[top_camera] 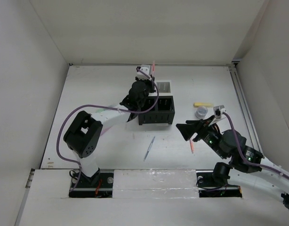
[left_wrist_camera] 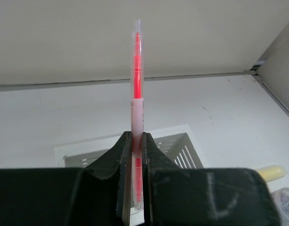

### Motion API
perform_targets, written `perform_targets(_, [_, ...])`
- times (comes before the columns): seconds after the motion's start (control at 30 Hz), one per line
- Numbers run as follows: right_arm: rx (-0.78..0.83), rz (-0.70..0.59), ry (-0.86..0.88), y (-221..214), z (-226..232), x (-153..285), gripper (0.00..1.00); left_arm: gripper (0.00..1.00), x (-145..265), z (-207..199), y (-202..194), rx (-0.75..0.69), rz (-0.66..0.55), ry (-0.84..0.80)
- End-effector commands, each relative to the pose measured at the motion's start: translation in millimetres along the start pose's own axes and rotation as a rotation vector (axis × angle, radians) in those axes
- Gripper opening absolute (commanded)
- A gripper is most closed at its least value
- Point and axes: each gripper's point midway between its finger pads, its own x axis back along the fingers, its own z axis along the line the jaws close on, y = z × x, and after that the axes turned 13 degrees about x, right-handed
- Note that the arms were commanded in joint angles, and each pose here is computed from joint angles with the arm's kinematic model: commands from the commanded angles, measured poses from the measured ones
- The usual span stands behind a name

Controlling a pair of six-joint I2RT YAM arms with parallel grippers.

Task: Sort the stationery into containers
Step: Place the pen in the storage box.

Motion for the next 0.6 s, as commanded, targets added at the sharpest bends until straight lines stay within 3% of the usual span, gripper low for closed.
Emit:
perform_targets(0.0, [0.010,0.008,-0.027,-2,-5,2,0.76,0.00,-6,-36,37,0.047,-0.087,-0.129])
perform_targets(0.27, [-0.002,0.012,-0.049,-5,-12,7,0.76,0.00,-12,-41,32,0.036,-0.081,-0.177])
perform_targets(0.57, [-0.004,0.035,-0.079,-11,-21,14,0.76,0.00,-30,-67,4,0.033,0.022,-0.327])
